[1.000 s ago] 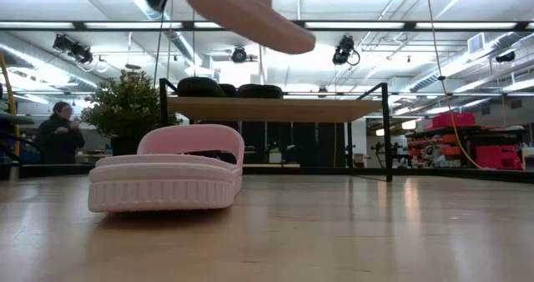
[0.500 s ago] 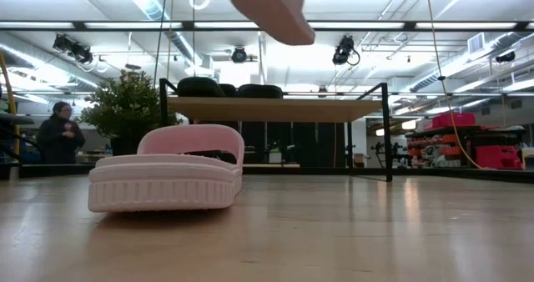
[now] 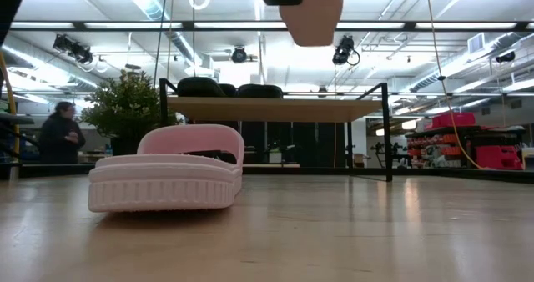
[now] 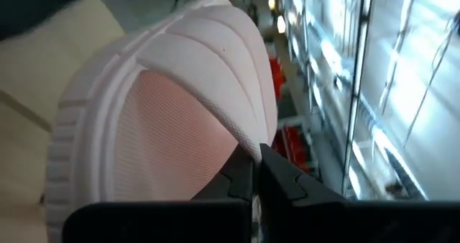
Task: Pick and place slides into the shelf
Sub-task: Put the top pink slide on the shelf
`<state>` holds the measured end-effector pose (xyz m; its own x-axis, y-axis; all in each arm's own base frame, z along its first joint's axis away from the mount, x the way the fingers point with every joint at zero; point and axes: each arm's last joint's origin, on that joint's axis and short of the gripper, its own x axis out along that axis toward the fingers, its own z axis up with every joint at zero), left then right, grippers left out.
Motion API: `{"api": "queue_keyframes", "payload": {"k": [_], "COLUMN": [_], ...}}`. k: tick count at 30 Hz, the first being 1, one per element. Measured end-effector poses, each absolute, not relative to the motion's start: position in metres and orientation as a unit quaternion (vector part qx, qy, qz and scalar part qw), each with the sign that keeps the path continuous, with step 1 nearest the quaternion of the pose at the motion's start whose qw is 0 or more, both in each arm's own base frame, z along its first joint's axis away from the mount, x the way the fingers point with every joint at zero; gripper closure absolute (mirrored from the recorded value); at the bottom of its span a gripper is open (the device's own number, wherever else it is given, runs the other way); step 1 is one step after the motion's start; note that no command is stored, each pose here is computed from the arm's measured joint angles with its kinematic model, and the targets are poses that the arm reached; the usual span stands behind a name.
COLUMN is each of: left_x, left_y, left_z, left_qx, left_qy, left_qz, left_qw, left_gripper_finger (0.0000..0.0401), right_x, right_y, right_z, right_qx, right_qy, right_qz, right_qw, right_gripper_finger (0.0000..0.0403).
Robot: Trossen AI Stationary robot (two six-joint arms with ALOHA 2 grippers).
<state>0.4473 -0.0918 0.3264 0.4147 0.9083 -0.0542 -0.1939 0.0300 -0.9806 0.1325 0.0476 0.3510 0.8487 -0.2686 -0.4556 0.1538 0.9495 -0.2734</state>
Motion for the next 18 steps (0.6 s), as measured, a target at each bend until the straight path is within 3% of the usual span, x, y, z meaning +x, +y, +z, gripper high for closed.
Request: {"api": "queue_keyframes", "payload": {"k": [12, 18], "left_x": [0.479, 0.494], "left_y": [-0.063, -0.046], "left_z": [0.299, 0.271], "left_qx": [-0.538, -0.587], "left_qy": [-0.374, -0.378], "left_qz": [0.457, 0.435], "left_qw": [0.601, 0.568], "left_gripper_finger": [0.0392, 0.0392], "right_x": [0.131, 0.131], "right_y": [0.047, 0.047], "right_z": [0.348, 0.348], "right_qx": [-0.104, -0.090], "right_qy": [0.264, 0.264], "right_qz": [-0.110, -0.110], "right_qw": [0.953, 0.954], "right_gripper_finger": [0.0403, 0.0403]}}
